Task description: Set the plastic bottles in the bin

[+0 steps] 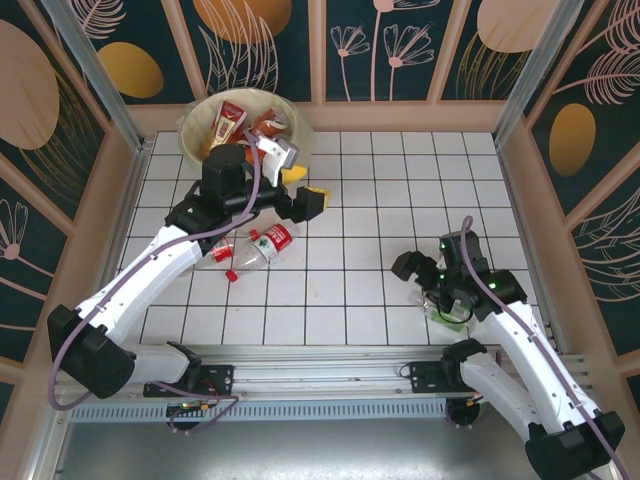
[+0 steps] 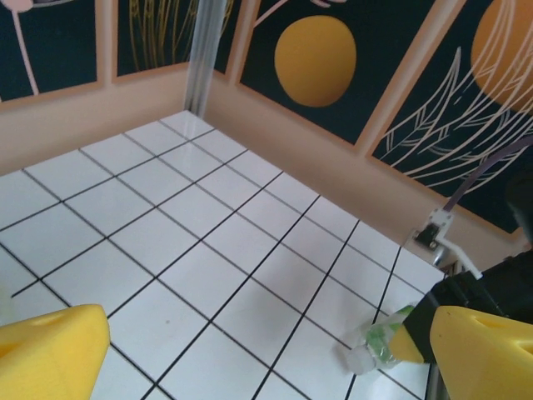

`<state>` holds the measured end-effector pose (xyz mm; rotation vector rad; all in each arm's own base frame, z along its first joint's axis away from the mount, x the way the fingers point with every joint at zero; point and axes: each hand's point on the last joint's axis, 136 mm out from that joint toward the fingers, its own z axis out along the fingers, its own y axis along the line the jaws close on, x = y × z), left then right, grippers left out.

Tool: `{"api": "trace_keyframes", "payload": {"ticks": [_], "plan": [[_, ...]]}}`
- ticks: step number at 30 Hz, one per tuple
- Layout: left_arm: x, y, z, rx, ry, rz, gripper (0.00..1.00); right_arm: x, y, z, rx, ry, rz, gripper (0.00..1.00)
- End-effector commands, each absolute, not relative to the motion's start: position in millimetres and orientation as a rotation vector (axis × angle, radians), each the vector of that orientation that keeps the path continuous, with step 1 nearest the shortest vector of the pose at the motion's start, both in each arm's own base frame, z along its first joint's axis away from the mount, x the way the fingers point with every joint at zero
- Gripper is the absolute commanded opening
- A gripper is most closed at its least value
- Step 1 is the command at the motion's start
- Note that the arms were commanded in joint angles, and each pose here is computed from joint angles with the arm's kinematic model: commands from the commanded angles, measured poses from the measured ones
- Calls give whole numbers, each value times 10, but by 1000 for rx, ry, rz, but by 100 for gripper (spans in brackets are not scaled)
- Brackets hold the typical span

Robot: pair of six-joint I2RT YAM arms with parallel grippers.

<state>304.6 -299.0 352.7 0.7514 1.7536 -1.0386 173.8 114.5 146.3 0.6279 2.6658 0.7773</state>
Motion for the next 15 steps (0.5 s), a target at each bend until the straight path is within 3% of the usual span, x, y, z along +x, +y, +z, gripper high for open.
{"api": "trace_keyframes", "payload": {"ticks": [1, 15], "plan": [[2989, -3073, 3677, 785, 1662, -1093, 99, 1461, 1332, 1396, 653, 2811, 935, 99], [2947, -3118, 3557, 823, 1668, -1120, 99, 1355, 1173, 1113, 902, 2904, 740, 99]]}}
